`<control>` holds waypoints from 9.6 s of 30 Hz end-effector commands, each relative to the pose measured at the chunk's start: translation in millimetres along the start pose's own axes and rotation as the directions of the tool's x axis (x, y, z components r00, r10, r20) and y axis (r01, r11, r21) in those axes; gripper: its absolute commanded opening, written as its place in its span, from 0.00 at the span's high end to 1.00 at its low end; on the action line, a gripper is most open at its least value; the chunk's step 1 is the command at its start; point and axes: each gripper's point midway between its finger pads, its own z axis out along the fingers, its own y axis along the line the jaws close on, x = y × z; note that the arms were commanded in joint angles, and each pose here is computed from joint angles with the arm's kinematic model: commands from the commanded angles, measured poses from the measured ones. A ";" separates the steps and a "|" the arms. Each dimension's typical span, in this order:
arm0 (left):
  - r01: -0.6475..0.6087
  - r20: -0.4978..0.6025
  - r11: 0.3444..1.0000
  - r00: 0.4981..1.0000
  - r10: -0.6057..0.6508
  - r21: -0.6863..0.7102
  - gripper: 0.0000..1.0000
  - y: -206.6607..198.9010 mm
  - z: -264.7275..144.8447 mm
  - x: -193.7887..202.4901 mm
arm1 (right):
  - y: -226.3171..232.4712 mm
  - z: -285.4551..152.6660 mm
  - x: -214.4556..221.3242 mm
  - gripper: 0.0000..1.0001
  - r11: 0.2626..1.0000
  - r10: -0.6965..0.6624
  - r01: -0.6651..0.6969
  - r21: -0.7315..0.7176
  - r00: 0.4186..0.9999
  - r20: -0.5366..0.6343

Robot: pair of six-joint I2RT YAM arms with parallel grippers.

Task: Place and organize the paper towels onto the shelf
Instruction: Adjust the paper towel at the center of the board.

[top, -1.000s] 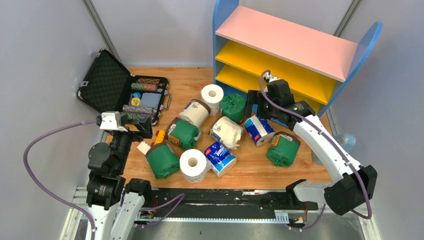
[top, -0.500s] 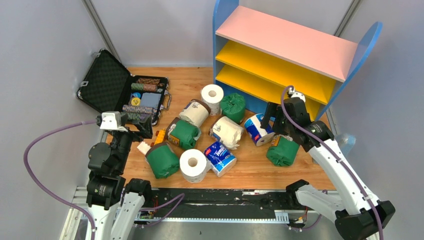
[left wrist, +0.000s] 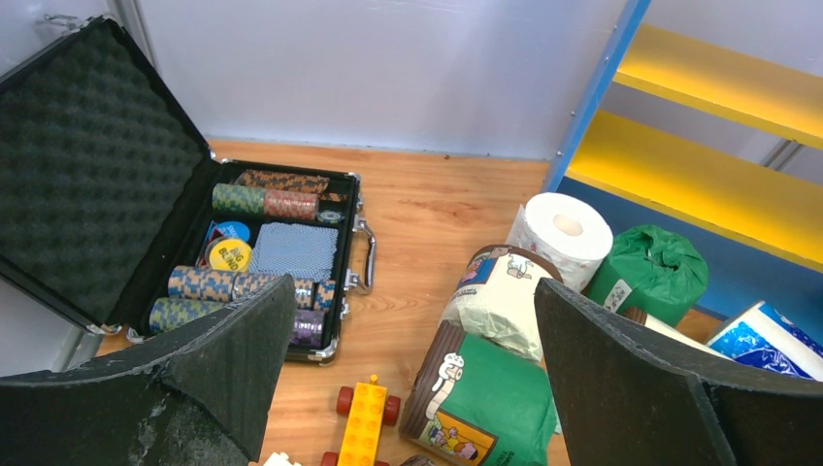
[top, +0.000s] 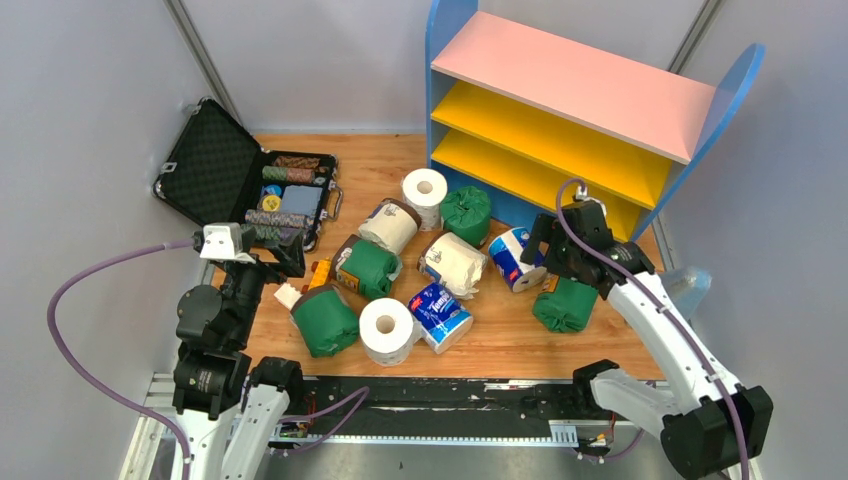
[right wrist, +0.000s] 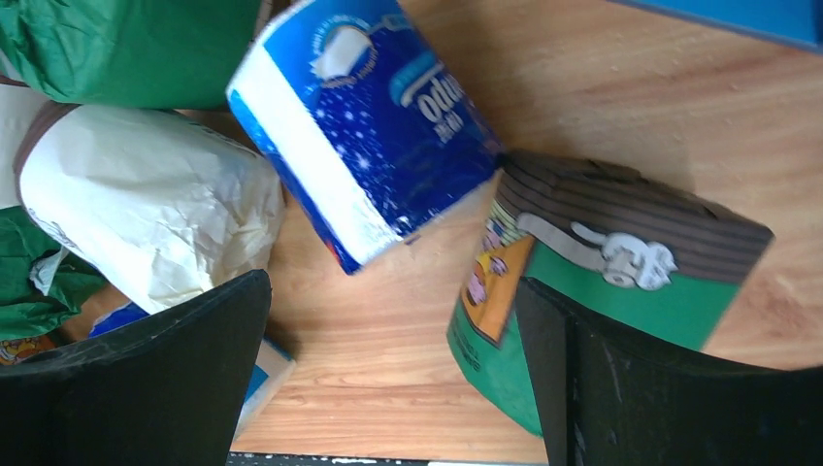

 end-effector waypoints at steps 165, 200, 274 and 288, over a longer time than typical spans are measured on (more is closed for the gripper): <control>-0.010 -0.016 0.999 1.000 0.010 0.034 0.00 -6.2 7.1 1.0 | 42.7 97.9 -11.6 0.43 0.980 -0.200 0.183 0.083 0.828 0.524; -0.013 -0.038 0.999 0.999 0.014 0.035 0.00 -6.4 10.9 6.3 | 78.5 47.5 12.7 0.75 0.974 -0.193 0.198 -0.112 0.980 0.055; -0.012 -0.109 1.000 0.994 0.013 0.004 0.00 -1.5 22.2 20.5 | -0.1 -10.4 -32.9 0.00 0.968 -0.067 0.050 0.246 0.996 0.058; -0.003 -0.093 0.999 0.996 0.006 0.035 0.00 -8.1 19.7 16.7 | -37.1 5.2 29.1 0.00 0.969 0.189 -0.162 0.188 0.973 -0.135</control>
